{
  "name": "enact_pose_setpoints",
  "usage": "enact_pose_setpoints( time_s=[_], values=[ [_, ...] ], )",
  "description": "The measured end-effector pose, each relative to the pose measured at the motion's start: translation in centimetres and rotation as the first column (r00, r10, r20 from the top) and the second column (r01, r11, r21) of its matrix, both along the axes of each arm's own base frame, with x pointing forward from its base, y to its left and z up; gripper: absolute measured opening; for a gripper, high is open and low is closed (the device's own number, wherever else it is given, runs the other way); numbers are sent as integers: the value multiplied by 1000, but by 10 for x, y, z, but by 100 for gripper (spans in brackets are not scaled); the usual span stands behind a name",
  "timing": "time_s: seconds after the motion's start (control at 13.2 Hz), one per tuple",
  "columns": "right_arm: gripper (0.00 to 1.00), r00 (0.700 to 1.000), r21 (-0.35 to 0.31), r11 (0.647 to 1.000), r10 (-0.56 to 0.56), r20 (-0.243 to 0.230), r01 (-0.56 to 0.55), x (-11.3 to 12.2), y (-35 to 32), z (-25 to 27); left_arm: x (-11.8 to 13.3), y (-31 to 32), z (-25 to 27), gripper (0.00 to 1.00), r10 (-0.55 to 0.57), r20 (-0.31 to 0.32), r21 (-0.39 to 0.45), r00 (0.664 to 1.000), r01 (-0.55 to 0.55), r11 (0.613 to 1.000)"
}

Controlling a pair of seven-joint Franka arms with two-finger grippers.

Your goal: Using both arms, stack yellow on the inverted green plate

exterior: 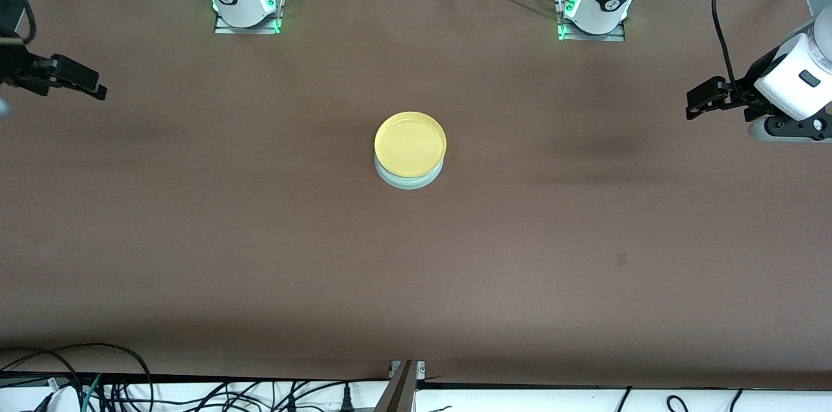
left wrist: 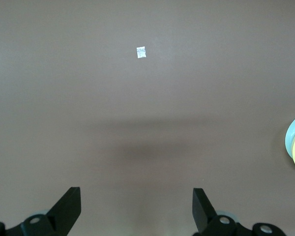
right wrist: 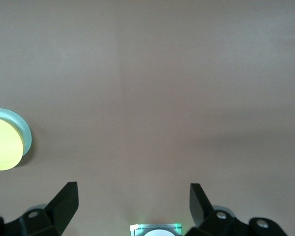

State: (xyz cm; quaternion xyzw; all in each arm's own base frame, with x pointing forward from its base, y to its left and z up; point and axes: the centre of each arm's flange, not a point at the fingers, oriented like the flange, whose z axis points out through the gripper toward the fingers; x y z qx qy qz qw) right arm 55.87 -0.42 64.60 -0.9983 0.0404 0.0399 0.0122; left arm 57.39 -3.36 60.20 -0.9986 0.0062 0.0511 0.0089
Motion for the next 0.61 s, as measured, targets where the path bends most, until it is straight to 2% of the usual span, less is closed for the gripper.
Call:
enact_pose_setpoints(
  time_s=[0.08, 0.23, 0.61],
  values=[
    [100, 1000, 1, 1000, -3, 5, 3, -4, -2, 4, 0, 0, 0, 100, 0, 0, 0, 1000, 0, 1000],
    [100, 1000, 1, 1000, -6, -16, 6, -5, -4, 0, 0, 0, 0, 100, 0, 0, 0, 1000, 0, 1000],
    [100, 999, 0, 1000, -11, -51, 11, 2, -6, -18, 0, 0, 0, 100, 0, 0, 0, 1000, 0, 1000]
  ],
)
